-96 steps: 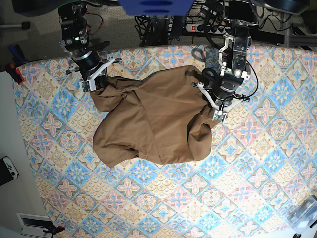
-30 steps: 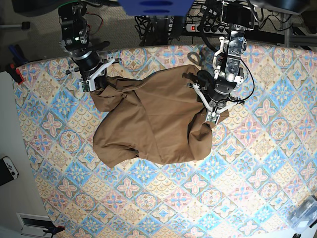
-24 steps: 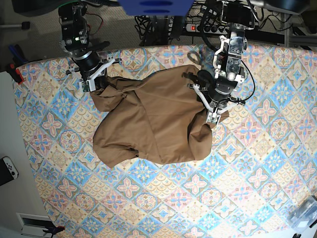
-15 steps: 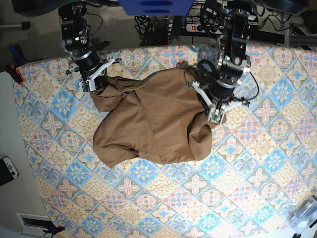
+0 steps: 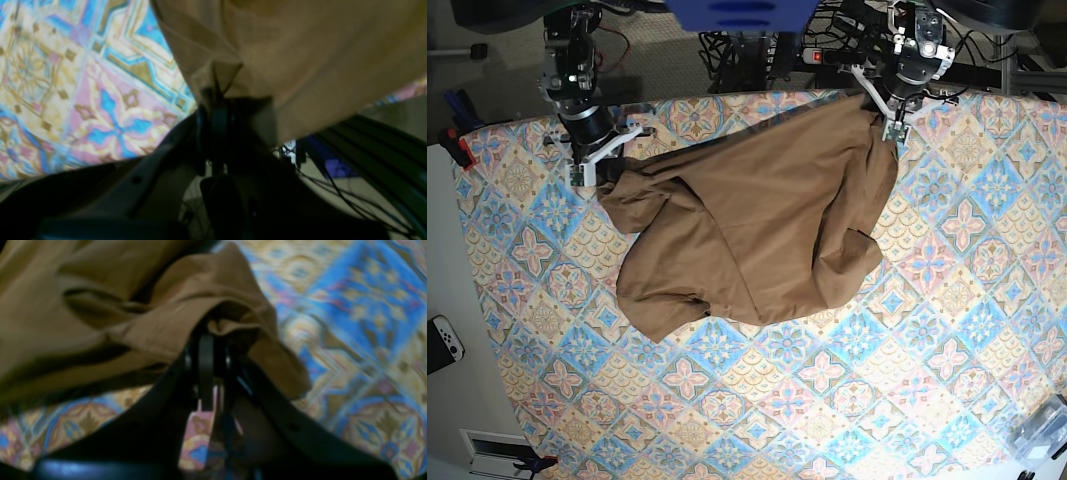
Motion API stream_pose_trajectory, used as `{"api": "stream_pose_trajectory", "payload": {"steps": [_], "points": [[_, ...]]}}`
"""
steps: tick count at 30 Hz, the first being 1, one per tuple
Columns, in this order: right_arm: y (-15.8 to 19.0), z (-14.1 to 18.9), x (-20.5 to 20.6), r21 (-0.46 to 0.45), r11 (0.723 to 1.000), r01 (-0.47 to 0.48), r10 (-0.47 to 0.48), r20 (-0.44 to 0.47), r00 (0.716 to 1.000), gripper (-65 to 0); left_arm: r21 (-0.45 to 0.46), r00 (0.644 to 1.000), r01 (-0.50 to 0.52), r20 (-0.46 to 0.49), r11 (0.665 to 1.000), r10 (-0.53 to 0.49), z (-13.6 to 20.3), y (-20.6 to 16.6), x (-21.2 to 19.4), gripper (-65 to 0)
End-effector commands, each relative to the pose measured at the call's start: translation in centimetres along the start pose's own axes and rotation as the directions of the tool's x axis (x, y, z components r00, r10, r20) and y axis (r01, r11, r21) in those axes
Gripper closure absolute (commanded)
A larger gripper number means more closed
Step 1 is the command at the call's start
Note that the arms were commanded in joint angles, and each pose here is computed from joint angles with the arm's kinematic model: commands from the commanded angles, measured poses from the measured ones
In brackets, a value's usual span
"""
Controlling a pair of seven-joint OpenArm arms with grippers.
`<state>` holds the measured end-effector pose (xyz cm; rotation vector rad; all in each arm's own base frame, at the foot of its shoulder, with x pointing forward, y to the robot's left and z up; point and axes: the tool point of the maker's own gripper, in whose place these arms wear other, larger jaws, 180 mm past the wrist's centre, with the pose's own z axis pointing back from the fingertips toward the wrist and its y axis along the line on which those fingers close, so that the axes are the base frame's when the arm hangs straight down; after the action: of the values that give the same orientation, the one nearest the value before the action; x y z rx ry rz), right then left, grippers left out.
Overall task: Layout the t-shirt on the table in an organized manner, then fold the t-shirt properly
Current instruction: 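Pull the held shirt edge with the left gripper toward the robot base, then lift the shirt with both grippers and swing it across the table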
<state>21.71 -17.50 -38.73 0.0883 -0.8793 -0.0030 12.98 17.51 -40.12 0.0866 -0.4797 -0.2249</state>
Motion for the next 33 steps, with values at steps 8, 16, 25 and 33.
{"api": "stream_pose_trajectory", "payload": {"steps": [8,16,25,33], "points": [[-2.7,0.6,2.1,-0.073,0.997,0.022,-0.017,0.069,0.997,0.0,-0.033,0.956,0.013,0.294,0.999,-0.002,-0.2,-0.8,12.0,0.0],[-3.7,-2.4,13.4,-0.085,0.996,0.026,-0.008,0.209,0.978,0.0,0.060,0.925,-0.009,0.381,0.998,-0.015,2.0,3.8,25.6,0.0],[-7.0,-1.2,29.0,-0.158,0.987,-0.016,0.078,0.396,0.915,0.0,0.060,0.924,-0.037,0.383,0.997,0.011,1.5,7.7,36.2,0.0],[-10.4,-3.0,33.8,-0.168,0.981,-0.098,0.150,0.336,0.930,0.0,0.064,0.891,-0.066,0.454,0.996,0.030,3.9,11.5,44.8,0.0]]}}
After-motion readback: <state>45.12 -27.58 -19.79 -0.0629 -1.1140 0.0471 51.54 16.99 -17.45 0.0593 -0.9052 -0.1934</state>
